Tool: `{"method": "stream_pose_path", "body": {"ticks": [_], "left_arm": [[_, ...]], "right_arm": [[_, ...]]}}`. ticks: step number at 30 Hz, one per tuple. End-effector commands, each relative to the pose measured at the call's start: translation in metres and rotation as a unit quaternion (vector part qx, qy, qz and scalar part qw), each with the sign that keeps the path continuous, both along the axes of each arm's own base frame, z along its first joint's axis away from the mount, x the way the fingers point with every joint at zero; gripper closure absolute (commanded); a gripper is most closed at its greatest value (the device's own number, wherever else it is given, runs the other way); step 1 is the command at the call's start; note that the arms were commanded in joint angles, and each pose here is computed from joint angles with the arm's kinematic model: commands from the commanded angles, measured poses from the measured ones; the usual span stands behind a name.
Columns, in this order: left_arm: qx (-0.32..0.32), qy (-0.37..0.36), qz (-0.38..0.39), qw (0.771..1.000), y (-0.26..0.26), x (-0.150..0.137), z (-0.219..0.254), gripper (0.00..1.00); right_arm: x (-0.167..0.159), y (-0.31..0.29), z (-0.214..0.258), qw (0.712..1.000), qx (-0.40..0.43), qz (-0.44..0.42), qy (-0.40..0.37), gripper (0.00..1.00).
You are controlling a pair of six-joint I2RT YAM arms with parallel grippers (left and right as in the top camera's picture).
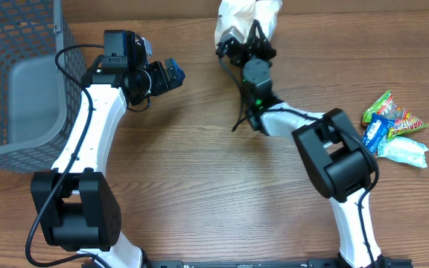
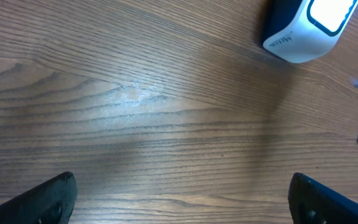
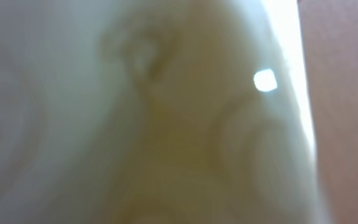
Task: Scan the item barcode
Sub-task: 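Hold the pastry bag label up at the scanner with the right gripper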
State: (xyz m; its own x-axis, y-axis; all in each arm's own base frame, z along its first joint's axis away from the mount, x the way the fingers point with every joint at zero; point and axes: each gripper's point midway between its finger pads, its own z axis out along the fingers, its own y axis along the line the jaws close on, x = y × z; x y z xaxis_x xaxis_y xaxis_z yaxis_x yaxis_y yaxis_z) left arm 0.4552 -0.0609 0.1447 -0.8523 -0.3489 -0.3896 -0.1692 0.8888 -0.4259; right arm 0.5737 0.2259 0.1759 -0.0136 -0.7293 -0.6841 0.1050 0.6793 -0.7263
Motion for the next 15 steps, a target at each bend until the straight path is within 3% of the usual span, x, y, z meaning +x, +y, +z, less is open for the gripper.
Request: {"method": "stream_pose_path", "body": {"ticks": [1, 5, 9, 15], "left_arm": [[0.005, 0.002, -0.001, 1.000, -0.001, -0.001, -0.001, 0.00], [0.004, 0.002, -0.001, 1.000, -0.001, -0.001, -0.001, 0.00], [0.005, 0.002, -0.001, 1.000, -0.001, -0.002, -0.002, 0.00], [0.004, 0.002, -0.001, 1.000, -0.001, -0.001, -0.001, 0.00]], "right_arm": [[-0.014, -0.002, 0.015, 0.997, 0.034, -0.069, -0.013, 0.96], [-0.020, 0.008, 0.012, 0.997, 0.040, -0.064, 0.024, 0.96], [-0.026, 0.006, 0.025, 0.991, 0.104, -0.040, 0.071, 0.96], [-0.050, -0.028, 0.090, 0.969, 0.217, -0.017, 0.116, 0.96]]}}
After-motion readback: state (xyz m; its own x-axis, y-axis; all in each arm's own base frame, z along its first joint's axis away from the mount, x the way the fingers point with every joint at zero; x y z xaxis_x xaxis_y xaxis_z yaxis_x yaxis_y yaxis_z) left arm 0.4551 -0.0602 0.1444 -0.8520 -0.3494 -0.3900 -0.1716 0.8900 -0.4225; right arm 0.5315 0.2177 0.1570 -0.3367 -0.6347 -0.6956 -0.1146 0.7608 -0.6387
